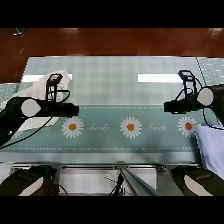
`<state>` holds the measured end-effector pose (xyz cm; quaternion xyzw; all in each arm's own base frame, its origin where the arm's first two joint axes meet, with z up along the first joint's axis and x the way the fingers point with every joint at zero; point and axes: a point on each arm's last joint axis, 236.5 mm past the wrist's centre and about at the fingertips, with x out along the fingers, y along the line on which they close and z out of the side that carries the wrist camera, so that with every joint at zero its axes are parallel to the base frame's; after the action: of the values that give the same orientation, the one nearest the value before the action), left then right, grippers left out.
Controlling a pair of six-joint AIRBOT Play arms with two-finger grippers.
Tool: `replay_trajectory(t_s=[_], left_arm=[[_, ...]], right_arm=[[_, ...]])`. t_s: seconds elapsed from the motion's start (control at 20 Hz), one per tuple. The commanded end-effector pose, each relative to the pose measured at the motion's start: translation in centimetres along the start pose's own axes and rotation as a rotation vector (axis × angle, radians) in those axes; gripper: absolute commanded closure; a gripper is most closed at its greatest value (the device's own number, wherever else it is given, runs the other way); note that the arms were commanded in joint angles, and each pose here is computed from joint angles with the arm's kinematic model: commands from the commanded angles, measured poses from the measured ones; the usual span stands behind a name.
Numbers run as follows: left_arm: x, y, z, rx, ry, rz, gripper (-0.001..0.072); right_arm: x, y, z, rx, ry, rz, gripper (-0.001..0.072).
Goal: Fold the shirts.
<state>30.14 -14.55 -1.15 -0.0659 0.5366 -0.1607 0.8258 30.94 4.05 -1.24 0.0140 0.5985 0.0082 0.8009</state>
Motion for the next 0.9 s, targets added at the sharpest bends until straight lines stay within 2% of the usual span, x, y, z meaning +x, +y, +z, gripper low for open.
replay_trajectory(t_s=[0.0, 0.1, 0.15, 0.3, 0.45, 0.55, 0.7, 0.8, 0.85], left_arm=[[-0.6, 1.8, 5.0, 0.141, -0.202, 0.085, 0.0003], [-2.8, 5.4, 8.9, 0.276, -0.319, 0.246, 0.0004], [-4.3, 7.7, 10.7, 0.249, -0.377, 0.311, 0.0004], [-6.7, 17.2, 11.3, -0.083, -0.445, 0.432, 0.0006], [-5.4, 22.9, 3.8, -0.328, -0.181, 0.504, 0.0006], [-4.0, 24.2, -0.2, -0.434, -0.029, 0.512, 0.0006], [0.2, 23.1, -0.1, -0.579, -0.025, 0.383, 0.0008], [2.7, 21.8, 0.4, -0.581, -0.011, 0.307, 0.0009], [3.4, 21.2, 0.5, -0.571, 0.015, 0.280, 0.0159]], right_arm=[[0.3, -0.8, 1.0, 0.009, -0.043, -0.032, 0.0090], [0.6, -1.1, -0.2, 0.008, 0.011, -0.045, 0.0091], [0.6, -1.2, -0.8, 0.007, 0.035, -0.050, 0.0091], [0.6, -1.2, -1.2, 0.019, 0.053, -0.052, 0.0092], [0.6, -1.0, -1.2, 0.050, 0.049, -0.043, 0.0092], [0.7, -0.5, -0.9, 0.064, 0.040, -0.023, 0.0092], [0.7, -0.1, -0.9, 0.075, 0.040, -0.008, 0.0092], [0.6, -0.9, -1.4, 0.102, 0.057, -0.040, 0.0092], [0.5, -1.0, -1.7, 0.102, 0.069, -0.045, 0.0092]])
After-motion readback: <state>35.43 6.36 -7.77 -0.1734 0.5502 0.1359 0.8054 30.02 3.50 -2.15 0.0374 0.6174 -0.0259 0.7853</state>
